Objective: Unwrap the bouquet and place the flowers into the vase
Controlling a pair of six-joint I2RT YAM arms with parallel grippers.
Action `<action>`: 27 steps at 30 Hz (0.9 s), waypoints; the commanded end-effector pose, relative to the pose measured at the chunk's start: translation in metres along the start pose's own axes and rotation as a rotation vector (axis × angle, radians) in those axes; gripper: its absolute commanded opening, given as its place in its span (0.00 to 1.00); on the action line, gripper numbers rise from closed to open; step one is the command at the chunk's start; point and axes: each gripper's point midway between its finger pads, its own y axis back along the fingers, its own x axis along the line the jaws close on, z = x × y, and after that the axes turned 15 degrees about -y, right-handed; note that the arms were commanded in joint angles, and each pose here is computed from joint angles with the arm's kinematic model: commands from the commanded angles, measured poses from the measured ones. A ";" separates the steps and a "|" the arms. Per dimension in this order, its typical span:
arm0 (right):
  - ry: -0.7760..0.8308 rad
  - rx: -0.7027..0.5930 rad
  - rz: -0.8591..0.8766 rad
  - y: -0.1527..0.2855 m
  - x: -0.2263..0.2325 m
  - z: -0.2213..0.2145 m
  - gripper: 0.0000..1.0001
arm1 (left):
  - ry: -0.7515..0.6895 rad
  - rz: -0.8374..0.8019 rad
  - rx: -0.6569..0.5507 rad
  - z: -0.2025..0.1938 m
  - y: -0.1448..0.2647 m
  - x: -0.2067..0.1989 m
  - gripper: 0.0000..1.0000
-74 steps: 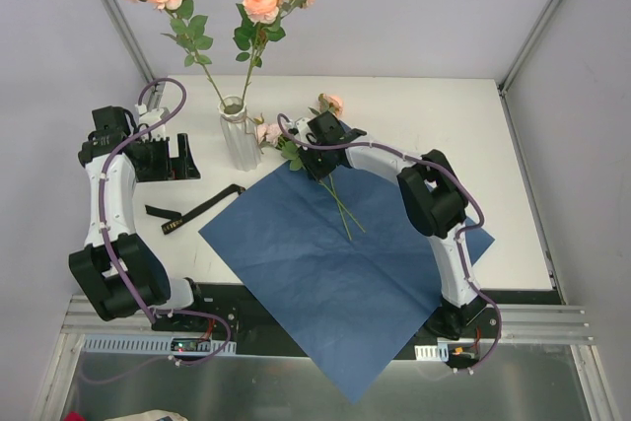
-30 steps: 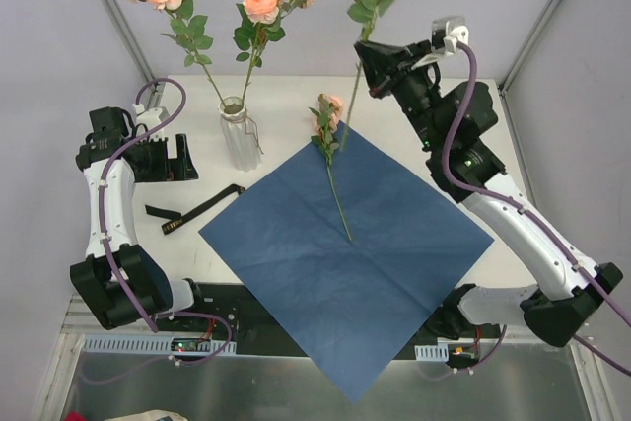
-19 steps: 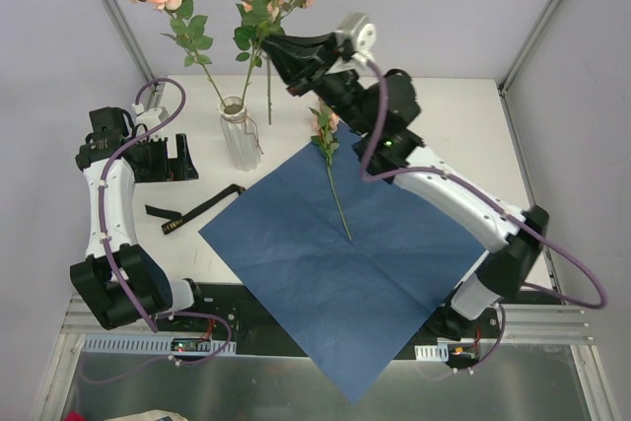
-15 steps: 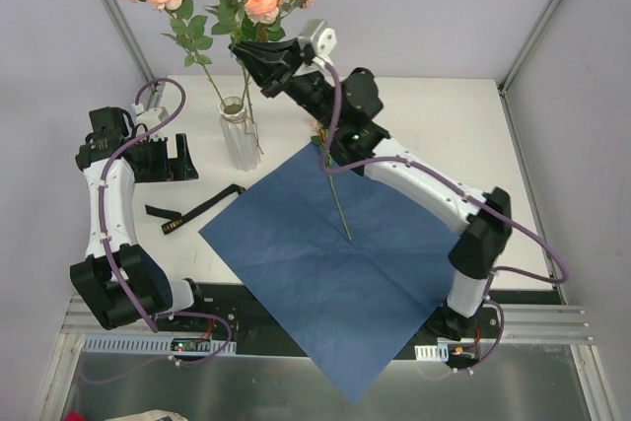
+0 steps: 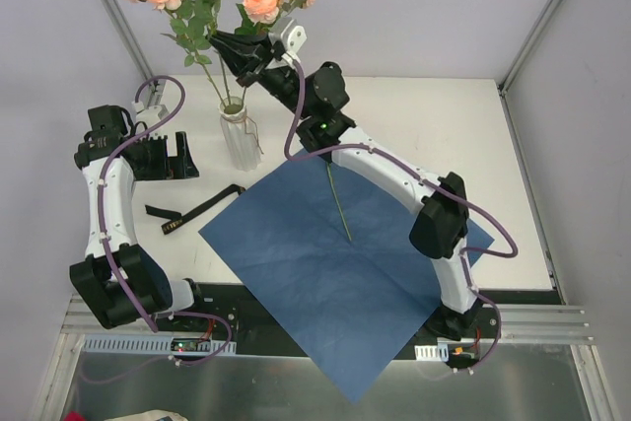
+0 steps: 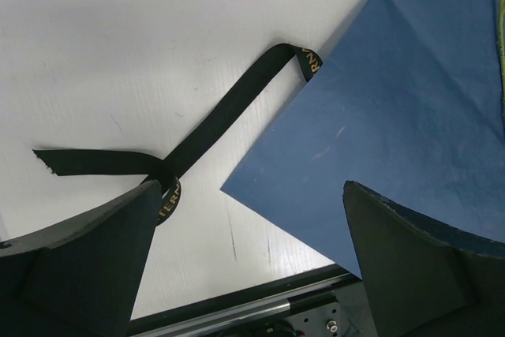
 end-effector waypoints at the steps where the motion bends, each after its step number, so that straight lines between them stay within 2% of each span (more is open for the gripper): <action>1: 0.079 -0.149 0.039 -0.019 0.004 0.043 0.01 | -0.008 -0.032 -0.018 0.007 0.004 -0.004 0.99; 2: 0.094 -0.173 0.039 -0.024 0.004 0.052 0.01 | -0.009 -0.030 -0.017 0.007 0.004 -0.004 0.99; 11: 0.107 -0.150 -0.027 -0.023 -0.030 0.000 0.01 | -0.040 -0.007 -0.014 0.004 0.008 -0.003 0.99; 16: 0.105 -0.151 -0.058 -0.022 -0.049 -0.009 0.01 | -0.059 -0.004 -0.020 0.005 0.012 -0.004 0.99; 24: 0.079 -0.074 -0.128 -0.008 -0.079 -0.049 0.01 | -0.050 -0.023 -0.001 0.002 0.007 -0.004 0.99; 25: 0.074 -0.041 -0.141 -0.001 -0.083 -0.065 0.01 | -0.049 -0.024 -0.003 0.003 0.007 -0.004 0.99; 27: 0.066 -0.032 -0.155 0.004 -0.084 -0.065 0.01 | -0.050 -0.022 -0.004 0.004 0.007 -0.003 0.99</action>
